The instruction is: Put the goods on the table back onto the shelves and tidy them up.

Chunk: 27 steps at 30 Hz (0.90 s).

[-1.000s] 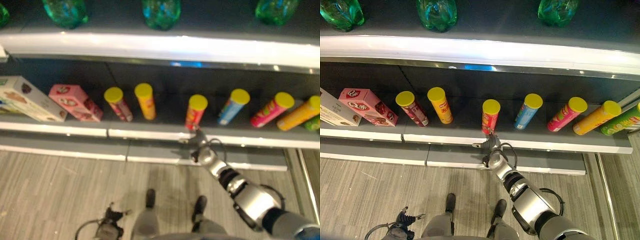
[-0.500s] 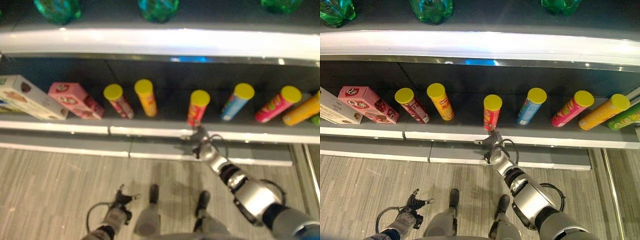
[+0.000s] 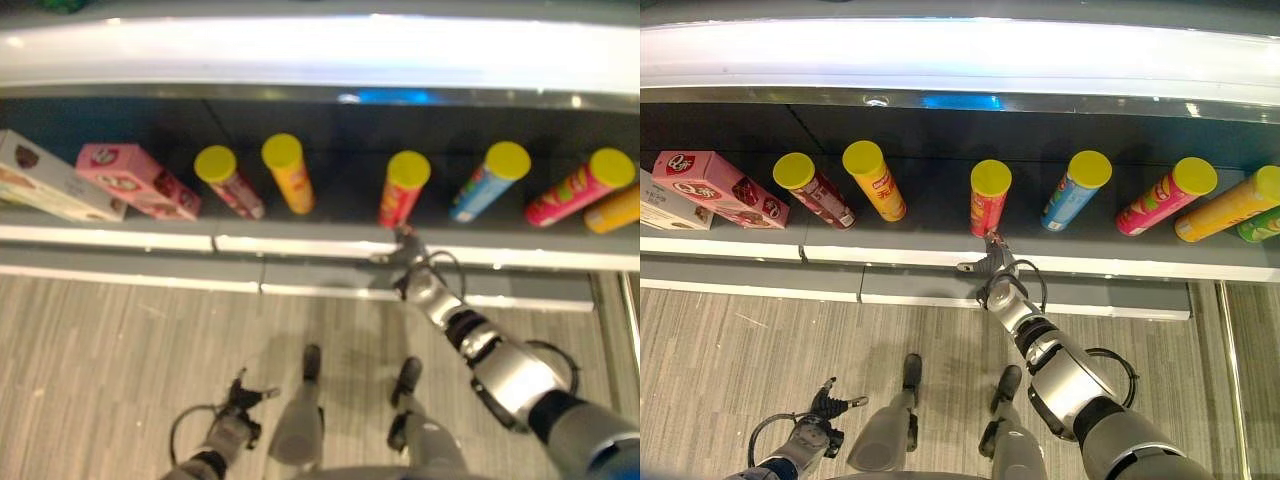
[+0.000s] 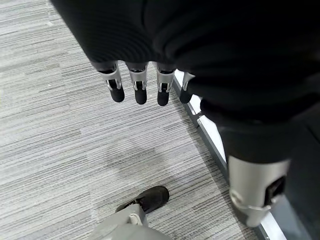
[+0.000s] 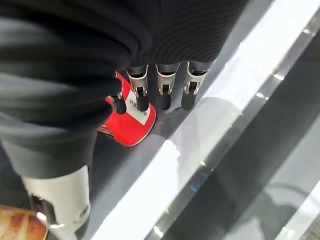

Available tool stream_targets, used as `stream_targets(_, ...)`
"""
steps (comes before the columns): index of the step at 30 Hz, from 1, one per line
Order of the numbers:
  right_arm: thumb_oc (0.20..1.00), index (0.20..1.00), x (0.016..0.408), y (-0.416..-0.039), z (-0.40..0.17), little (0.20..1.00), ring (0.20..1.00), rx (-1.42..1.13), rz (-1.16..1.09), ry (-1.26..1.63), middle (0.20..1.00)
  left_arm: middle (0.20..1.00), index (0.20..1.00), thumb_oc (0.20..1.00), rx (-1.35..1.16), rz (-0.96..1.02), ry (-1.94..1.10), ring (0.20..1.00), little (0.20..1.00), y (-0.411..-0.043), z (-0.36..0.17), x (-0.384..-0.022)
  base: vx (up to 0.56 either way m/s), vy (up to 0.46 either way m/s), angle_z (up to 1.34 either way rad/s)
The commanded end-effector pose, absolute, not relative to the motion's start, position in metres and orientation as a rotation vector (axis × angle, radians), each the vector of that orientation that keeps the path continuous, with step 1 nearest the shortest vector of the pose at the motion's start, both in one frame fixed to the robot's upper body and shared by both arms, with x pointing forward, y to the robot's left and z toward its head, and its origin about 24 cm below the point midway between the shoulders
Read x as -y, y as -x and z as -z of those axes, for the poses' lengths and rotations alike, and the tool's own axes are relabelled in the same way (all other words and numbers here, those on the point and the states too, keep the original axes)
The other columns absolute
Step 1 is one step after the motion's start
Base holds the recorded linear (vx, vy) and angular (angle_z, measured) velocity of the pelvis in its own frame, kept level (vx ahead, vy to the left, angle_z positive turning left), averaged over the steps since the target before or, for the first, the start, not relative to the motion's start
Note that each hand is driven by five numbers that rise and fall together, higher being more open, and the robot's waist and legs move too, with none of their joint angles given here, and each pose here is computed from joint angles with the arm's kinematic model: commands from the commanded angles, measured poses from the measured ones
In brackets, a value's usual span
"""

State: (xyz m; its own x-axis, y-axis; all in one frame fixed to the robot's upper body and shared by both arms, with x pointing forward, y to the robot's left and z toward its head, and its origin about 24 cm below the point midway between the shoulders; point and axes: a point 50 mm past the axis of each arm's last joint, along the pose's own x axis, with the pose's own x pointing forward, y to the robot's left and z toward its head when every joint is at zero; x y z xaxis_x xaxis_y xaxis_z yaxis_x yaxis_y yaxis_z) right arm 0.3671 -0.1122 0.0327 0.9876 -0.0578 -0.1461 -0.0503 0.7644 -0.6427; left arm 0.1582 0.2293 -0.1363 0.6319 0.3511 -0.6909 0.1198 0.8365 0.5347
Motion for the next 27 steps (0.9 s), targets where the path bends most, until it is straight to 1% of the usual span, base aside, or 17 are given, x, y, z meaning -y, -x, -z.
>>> stream_targets(1, 1.0, 1.0, 0.106, -0.387, -0.067, 1.0, 1.0, -0.071, 0.031, 0.721, 1.0, 1.0, 1.0, 1.0, -0.848, -0.157, -0.61, 1.0, 1.0, -0.175, 0.127, -0.241, 0.0, 0.0, 0.0)
stream_targets(27, 1.0, 1.0, 0.095, -0.392, -0.082, 1.0, 1.0, -0.02, 0.032, 0.682, 1.0, 1.0, 1.0, 1.0, -0.826, -0.157, -0.61, 1.0, 1.0, -0.18, 0.124, -0.24, 0.0, 0.0, 0.0)
